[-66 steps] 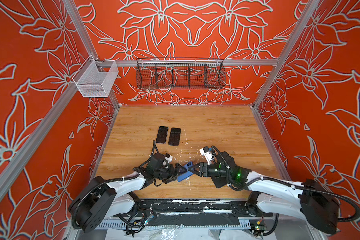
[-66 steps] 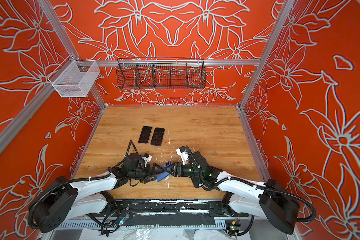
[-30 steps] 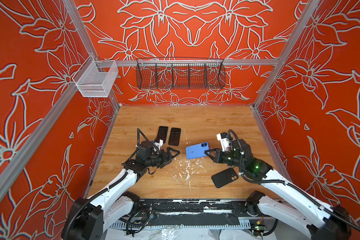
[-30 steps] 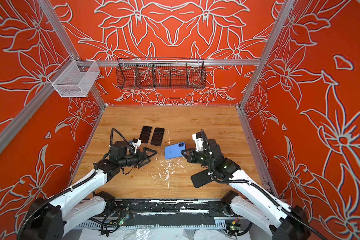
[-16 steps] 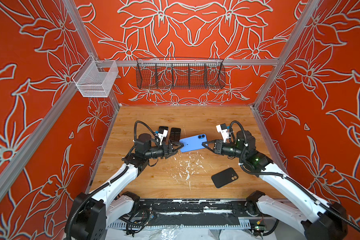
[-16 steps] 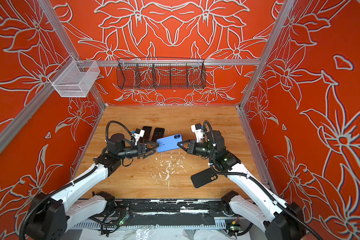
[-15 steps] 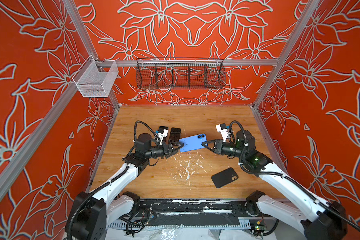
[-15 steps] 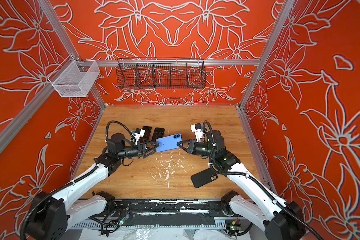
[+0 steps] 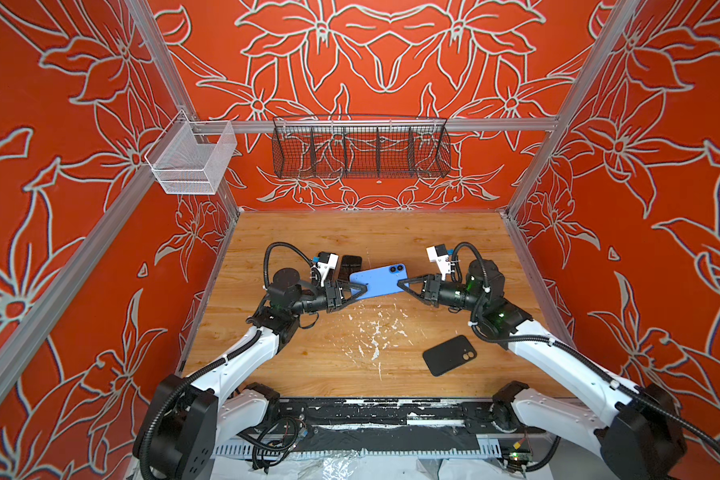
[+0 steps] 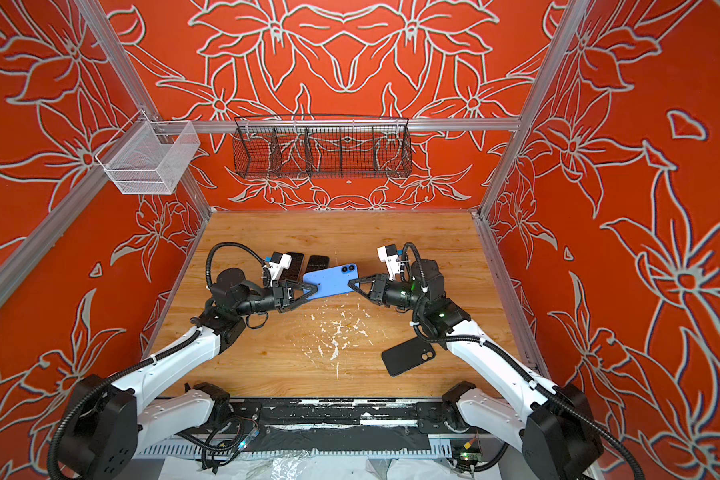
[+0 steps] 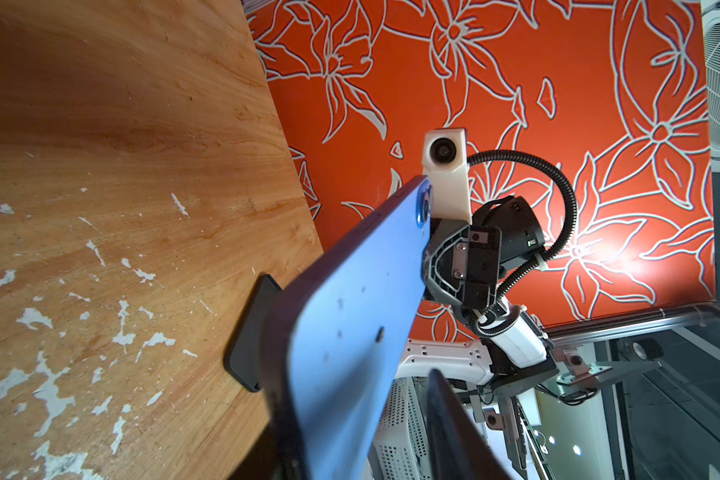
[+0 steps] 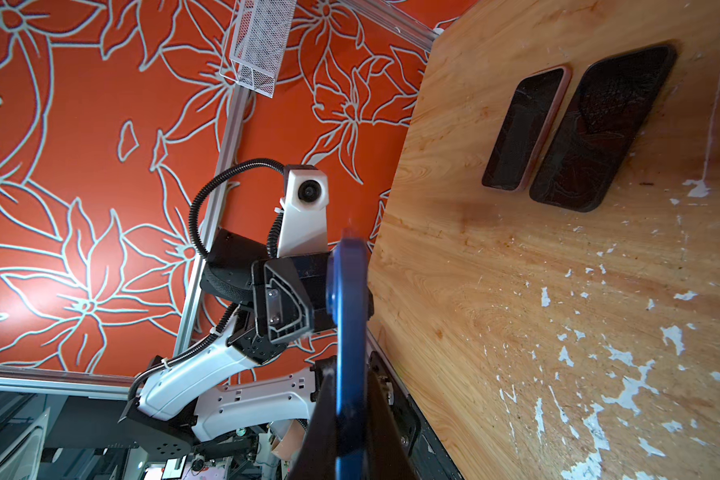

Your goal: Put the phone into the phone case

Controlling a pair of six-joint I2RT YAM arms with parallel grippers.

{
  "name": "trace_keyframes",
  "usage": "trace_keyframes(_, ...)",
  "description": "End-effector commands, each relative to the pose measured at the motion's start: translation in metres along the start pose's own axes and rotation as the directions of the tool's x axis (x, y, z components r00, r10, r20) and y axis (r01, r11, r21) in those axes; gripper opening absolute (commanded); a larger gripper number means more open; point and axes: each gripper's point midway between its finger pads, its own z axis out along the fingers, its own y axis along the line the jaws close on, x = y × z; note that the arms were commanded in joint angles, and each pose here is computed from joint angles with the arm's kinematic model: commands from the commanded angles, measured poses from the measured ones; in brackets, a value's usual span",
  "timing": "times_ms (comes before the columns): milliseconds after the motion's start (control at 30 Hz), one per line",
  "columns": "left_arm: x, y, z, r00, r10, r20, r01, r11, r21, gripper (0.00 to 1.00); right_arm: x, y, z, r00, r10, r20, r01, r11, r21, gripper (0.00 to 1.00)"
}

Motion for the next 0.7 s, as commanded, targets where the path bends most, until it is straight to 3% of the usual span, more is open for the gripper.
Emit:
trace_keyframes(0,-0.001,-0.028,-0.003,0.996,0.089,0.014,-0.090,0.991,0.096,0.34,-0.007,0.012,-0.001,1.000,-0.009,0.023,0.010,0.998,-0.058,0.00)
trace_keyframes(300,-0.003,-0.030,-0.004,0.992,0.120,0.029,-0.122,0.988,0.094,0.07,-0.011,-0.003,-0.002,0.998,0.052,0.038,-0.050,0.998,-0.032,0.01)
trace_keyframes(467,-0.006,-0.031,-0.006,0.989,0.141,0.054,-0.144,0.987,0.065,0.00,-0.020,-0.004,-0.011,0.996,0.058,0.069,-0.057,0.998,-0.021,0.36)
trace_keyframes(567,-0.010,-0.030,-0.009,0.980,0.180,0.080,-0.180,0.984,-0.001,0.00,-0.027,-0.003,-0.021,0.994,0.055,0.097,-0.055,0.998,-0.009,0.50)
trace_keyframes(667,-0.016,-0.042,-0.017,0.952,0.293,0.093,-0.285,0.954,-0.088,0.00,-0.034,-0.001,-0.036,0.990,0.052,0.133,-0.054,0.998,0.013,0.58)
